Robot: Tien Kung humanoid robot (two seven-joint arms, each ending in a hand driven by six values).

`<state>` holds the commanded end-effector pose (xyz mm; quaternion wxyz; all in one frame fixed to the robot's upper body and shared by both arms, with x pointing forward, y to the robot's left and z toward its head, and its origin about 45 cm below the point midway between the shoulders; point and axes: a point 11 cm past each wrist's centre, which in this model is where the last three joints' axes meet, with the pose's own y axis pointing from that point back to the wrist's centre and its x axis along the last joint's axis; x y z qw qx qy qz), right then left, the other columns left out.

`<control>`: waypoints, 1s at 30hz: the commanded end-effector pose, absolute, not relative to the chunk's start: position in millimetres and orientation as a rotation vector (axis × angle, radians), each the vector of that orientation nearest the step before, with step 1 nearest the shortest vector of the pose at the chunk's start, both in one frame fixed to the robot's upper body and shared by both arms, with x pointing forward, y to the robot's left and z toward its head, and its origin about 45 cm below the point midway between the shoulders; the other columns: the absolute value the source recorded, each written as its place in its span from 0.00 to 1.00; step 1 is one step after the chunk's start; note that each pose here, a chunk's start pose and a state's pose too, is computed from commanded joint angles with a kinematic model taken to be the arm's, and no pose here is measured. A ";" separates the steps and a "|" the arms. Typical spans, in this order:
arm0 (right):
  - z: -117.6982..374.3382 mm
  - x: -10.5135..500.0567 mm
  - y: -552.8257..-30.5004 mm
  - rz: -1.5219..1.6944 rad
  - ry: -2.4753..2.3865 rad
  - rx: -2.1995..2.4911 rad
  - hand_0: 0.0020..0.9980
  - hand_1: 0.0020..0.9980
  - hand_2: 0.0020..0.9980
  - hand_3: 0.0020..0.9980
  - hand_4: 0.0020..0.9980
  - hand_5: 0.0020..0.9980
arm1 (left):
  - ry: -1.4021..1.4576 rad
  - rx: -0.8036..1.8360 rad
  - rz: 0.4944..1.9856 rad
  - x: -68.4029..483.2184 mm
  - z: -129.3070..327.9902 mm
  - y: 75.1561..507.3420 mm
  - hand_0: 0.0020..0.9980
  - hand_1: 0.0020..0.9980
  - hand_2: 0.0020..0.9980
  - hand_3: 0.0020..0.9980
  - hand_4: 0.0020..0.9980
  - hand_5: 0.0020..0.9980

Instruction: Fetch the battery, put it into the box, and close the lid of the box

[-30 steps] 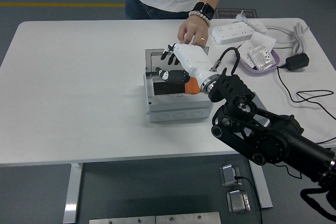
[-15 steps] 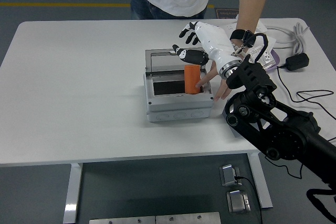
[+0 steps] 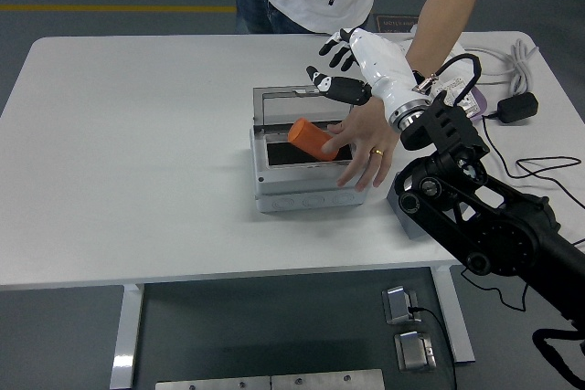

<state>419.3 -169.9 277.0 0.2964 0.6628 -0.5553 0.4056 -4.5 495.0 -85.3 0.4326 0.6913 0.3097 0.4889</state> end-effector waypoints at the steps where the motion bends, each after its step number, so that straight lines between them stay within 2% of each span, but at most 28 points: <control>1: 276.1 419.4 -169.3 1.076 -1.477 1.764 0.56 0.45 0.49 0.59 0.71 0.45 | 0.771 1.723 1.218 -4.3 -85.2 495.1 0.39 0.56 0.51 0.48 0.00 0.00; 27: 261.2 431.2 -171.6 0.996 -1.496 1.789 0.57 0.46 0.50 0.59 0.70 0.48 | 0.760 1.717 1.216 4.1 -85.8 493.2 0.39 0.56 0.51 0.48 0.00 0.00; 28: 260.5 432.1 -172.1 0.991 -1.496 1.787 0.76 0.63 0.63 0.65 0.88 0.85 | 0.759 1.717 1.216 4.3 -85.7 493.2 0.39 0.56 0.51 0.48 0.00 0.00; 30: 258.3 433.9 -172.8 0.979 -1.496 1.783 0.76 0.63 0.63 0.65 0.88 0.85 | 0.758 1.717 1.217 4.9 -85.7 493.3 0.39 0.56 0.51 0.48 0.00 0.00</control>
